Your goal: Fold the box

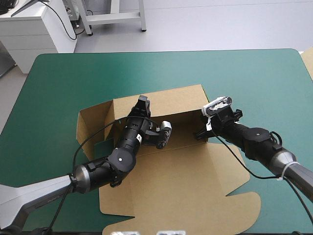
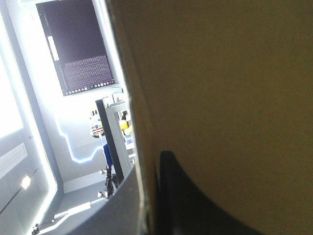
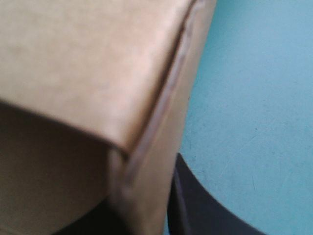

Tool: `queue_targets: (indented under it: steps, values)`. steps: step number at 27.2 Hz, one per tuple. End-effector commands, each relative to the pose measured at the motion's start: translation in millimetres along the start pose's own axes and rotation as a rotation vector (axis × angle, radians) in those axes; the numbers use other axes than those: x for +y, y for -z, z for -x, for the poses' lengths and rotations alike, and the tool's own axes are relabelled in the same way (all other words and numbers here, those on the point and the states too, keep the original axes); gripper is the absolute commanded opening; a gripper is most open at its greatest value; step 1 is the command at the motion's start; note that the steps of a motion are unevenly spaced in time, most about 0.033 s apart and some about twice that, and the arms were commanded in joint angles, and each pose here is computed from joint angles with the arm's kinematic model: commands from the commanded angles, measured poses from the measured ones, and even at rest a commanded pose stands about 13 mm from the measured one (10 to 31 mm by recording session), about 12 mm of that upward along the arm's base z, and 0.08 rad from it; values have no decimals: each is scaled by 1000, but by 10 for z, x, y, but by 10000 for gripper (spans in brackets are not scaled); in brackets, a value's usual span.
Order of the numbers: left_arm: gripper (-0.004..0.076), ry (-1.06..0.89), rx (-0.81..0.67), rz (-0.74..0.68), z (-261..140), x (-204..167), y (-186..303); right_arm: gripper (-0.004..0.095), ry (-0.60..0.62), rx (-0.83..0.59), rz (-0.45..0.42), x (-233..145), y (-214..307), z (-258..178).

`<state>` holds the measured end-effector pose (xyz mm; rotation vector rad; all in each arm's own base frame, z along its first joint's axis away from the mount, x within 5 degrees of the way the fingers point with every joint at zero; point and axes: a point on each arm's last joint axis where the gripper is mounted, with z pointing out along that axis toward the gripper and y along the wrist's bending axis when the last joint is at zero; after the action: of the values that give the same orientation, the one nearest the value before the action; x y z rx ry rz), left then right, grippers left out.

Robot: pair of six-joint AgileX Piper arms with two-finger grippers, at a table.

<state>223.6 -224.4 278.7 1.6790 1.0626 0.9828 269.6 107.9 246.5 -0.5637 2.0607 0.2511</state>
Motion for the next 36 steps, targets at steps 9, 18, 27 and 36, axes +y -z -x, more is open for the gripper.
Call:
queue_targets:
  steps: [9,18,27,36]
  values:
    - [469,38,21,59,-23,110,57,-21,16,-154,-132,-157,69,560]
    - [463,154,57,139,212,148,316,-21,6,-150,-139,-228,-295,747]
    - [358,282,-4,2,438,109,480,-21,-6,-113,-138,-361,-558,713]
    - [16,413,-113,-195,402,704,430,-21,-13,-116,-113,-364,-557,712]
